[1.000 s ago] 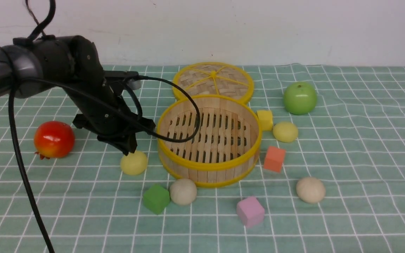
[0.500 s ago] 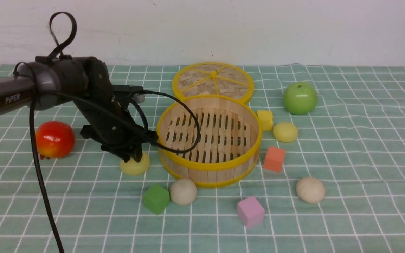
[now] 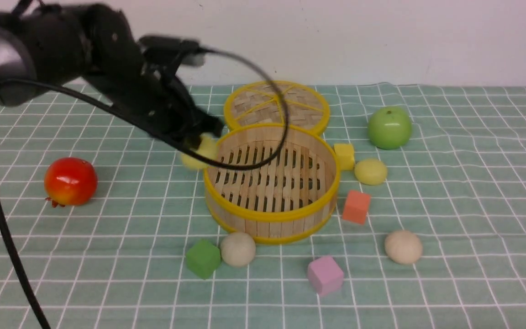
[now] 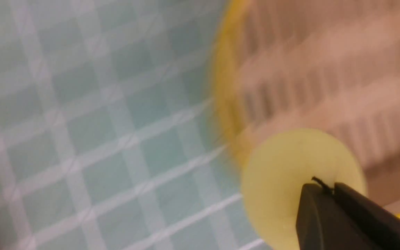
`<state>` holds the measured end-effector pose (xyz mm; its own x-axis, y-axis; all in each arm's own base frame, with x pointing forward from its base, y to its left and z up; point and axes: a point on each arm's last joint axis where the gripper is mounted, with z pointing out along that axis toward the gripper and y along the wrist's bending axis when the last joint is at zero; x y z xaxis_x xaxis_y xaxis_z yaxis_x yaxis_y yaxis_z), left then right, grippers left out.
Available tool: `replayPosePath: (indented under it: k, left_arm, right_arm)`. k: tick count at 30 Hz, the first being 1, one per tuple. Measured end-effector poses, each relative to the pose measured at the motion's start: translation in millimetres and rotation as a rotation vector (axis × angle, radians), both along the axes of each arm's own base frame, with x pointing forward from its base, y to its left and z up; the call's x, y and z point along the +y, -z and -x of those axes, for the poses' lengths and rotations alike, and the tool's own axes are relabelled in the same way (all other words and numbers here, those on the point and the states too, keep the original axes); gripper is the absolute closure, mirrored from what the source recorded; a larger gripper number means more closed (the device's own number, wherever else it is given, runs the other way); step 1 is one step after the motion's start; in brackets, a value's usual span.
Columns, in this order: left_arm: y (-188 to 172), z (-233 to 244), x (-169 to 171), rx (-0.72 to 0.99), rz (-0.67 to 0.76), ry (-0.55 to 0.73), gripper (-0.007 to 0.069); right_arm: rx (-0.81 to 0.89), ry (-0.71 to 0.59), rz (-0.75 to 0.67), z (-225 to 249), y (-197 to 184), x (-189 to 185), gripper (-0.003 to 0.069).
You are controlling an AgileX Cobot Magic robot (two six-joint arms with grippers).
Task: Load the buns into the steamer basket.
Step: Use the left arm to put the steamed stuffed bun into the steamer, then use the left arm to grab a steamed stuffed bun
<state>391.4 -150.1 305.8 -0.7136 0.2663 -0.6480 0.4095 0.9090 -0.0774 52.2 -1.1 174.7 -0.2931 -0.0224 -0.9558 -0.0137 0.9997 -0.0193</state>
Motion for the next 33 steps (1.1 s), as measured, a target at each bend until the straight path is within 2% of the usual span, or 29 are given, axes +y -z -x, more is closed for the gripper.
replayPosePath:
  k: [4,9,11,15,20,22,23,25,28,30,31,33]
  left_arm:
    - [5.3,-3.5,-18.5,-0.038,0.023,0.028,0.0638]
    - [54.1,-30.7,-28.6,-0.015,0.0,0.017,0.0621]
    - [71.5,-40.6,-30.8,0.001,-0.01,0.013,0.0585]
    - [83.4,-52.8,-34.3,-0.005,-0.024,0.01,0.048]
    - [76.4,-54.7,-30.9,-0.005,-0.008,-0.058,0.0347]
    - [65.5,-48.8,-28.0,0.019,-0.006,-0.08,0.0319]
    - [65.9,-48.4,-27.9,0.025,-0.008,-0.08,0.0319]
    - [38.3,-29.5,-25.4,0.073,-0.019,-0.078,0.0335]
    - [8.2,5.4,-35.5,0.114,-0.039,-0.022,0.0425]
    - [7.6,34.1,-47.6,0.169,-0.078,0.047,0.0499]
    - [12.6,51.1,-55.8,0.206,-0.098,0.088,0.0553]
    - [31.0,70.2,-67.3,0.28,-0.127,0.127,0.0608]
  right_arm:
    - [0.0,0.0,0.0,0.0,0.0,0.0,0.0419]
    - [0.0,0.0,0.0,0.0,0.0,0.0,0.0419]
    - [0.0,0.0,0.0,0.0,0.0,0.0,0.0419]
    - [0.0,0.0,0.0,0.0,0.0,0.0,0.0419]
    - [0.0,0.0,0.0,0.0,0.0,0.0,0.0419]
    - [0.0,0.0,0.0,0.0,0.0,0.0,0.0419]
    - [0.0,0.0,0.0,0.0,0.0,0.0,0.0419]
    - [0.0,0.0,0.0,0.0,0.0,0.0,0.0419]
    - [0.0,0.0,0.0,0.0,0.0,0.0,0.0419]
    - [0.0,0.0,0.0,0.0,0.0,0.0,0.0419]
    - [0.0,0.0,0.0,0.0,0.0,0.0,0.0419]
    - [0.0,0.0,0.0,0.0,0.0,0.0,0.0419]
